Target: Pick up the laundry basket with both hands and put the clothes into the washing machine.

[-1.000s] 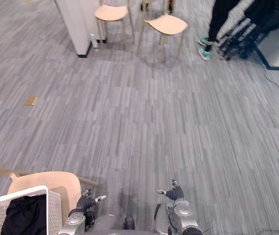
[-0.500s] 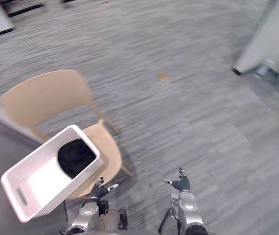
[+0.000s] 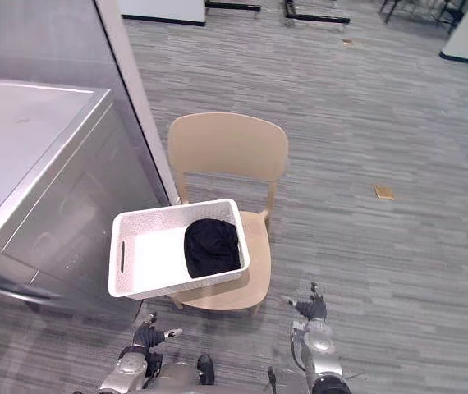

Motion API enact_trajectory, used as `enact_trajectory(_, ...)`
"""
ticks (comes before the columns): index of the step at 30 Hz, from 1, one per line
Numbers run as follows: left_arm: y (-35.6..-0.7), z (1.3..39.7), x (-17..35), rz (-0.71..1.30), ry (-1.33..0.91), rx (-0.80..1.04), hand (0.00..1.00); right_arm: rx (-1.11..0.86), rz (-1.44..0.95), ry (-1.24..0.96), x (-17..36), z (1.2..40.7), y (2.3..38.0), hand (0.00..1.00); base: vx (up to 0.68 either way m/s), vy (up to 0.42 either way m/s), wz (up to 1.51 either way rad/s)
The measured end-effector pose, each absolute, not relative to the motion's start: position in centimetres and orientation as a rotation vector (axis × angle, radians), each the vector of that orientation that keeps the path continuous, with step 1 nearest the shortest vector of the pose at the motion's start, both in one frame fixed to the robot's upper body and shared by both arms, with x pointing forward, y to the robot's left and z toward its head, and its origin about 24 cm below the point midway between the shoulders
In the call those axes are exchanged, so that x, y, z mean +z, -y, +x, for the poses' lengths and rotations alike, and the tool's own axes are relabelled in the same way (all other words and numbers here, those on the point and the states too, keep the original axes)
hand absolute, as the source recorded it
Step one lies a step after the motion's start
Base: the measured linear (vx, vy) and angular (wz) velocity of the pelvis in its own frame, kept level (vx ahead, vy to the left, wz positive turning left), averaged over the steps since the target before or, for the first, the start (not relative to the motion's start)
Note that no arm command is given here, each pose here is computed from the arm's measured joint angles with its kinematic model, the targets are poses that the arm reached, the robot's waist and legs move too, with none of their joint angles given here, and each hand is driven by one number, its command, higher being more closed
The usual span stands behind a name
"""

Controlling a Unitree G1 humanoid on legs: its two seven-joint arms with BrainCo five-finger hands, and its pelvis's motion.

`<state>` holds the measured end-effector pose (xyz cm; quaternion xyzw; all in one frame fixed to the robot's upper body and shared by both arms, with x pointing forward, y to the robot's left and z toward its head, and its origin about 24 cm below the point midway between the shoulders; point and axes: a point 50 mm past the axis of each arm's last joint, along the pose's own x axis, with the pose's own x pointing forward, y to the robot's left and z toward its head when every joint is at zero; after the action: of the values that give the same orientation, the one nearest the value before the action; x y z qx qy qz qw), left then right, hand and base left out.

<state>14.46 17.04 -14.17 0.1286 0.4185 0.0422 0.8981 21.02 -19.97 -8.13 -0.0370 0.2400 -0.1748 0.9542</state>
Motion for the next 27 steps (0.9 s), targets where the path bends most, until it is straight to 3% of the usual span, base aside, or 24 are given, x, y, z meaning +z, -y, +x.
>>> enact_trajectory(4,-17.1,14.7,-14.1,0.268,-0.855,0.094,0.00,-0.374,-0.202,-0.346,-5.4,21.6,20.8,0.00,0.07,-0.156,0.89)
enact_trajectory(9,-17.2,14.1,-14.3,0.257,-0.862,0.105,0.00,-0.185,-0.391,-0.132,-1.5,23.1,18.4,0.00,0.10,-0.156,0.29)
enact_trajectory(19,-16.9,14.8,-13.9,0.257,-0.826,0.083,0.00,0.145,-0.540,-0.134,-2.3,25.0,15.6,0.00,0.01,-0.035,0.60)
enact_trajectory(24,-16.9,16.9,-12.9,0.260,-0.749,0.080,0.00,0.234,-0.739,-0.014,1.2,31.0,14.4,0.00,-0.16,0.018,0.36)
enact_trajectory(27,-16.8,18.5,-12.0,0.260,-0.688,0.078,0.00,0.225,-0.901,0.028,4.1,34.5,15.5,0.00,-0.27,0.031,0.27)
